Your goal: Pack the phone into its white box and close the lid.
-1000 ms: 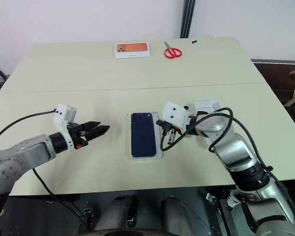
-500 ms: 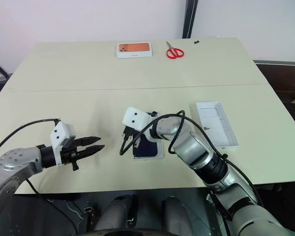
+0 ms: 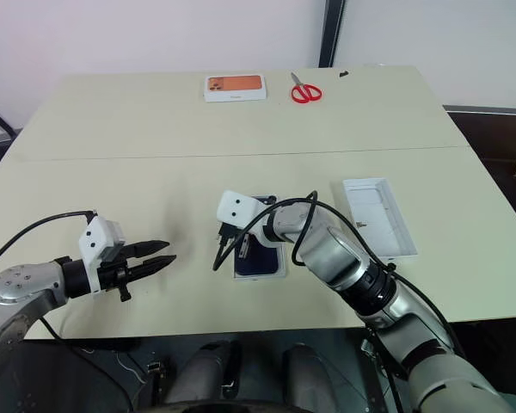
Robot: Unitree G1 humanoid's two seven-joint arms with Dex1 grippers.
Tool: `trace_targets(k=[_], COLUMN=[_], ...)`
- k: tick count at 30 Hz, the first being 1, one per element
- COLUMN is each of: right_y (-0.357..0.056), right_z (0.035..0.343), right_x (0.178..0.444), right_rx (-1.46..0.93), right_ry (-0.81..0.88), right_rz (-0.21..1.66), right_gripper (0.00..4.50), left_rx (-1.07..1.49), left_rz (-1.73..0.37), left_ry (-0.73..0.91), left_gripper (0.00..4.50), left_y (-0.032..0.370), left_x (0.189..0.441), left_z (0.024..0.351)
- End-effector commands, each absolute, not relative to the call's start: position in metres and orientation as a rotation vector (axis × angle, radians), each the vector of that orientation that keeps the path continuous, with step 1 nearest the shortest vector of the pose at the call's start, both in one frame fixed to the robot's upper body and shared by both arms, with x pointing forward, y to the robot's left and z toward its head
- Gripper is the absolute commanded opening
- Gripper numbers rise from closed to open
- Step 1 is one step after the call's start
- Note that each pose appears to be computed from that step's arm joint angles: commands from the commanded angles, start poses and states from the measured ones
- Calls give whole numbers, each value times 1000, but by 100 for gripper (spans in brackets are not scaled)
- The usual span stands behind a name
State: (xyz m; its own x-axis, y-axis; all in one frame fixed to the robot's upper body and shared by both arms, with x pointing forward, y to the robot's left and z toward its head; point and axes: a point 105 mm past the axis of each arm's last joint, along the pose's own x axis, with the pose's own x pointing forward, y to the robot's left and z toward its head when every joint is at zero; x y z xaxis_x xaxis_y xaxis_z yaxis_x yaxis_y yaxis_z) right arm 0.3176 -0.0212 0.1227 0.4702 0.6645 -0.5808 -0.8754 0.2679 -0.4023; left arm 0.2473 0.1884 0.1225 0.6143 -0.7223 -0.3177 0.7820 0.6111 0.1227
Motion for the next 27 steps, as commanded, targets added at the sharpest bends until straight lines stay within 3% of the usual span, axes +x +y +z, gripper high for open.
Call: trace_targets(k=[1, 7, 10, 16, 22, 27], right_y=[-19, -16, -45, -89, -105, -112], right_z=[132, 156, 170, 167, 156, 155], right_x=[312, 309, 317, 318, 291, 290], right_rx=[-771, -699, -664, -683, -690, -692], right_ry=[281, 164, 142, 171, 211, 221], right_rz=[1076, 1097, 1032, 966, 1076, 1058], right_gripper=[0, 0, 0, 0, 0, 0], left_rx=[280, 273, 247, 240, 264, 281], left_rz=[-863, -854, -827, -847, -884, -896], left_ry=[217, 214, 231, 239, 239, 250], left_gripper=[164, 164, 164, 164, 164, 164], left_y=[192, 189, 184, 175, 168, 166], left_x=[249, 252, 259, 259, 260, 264], left_z=[130, 130, 129, 126, 124, 121])
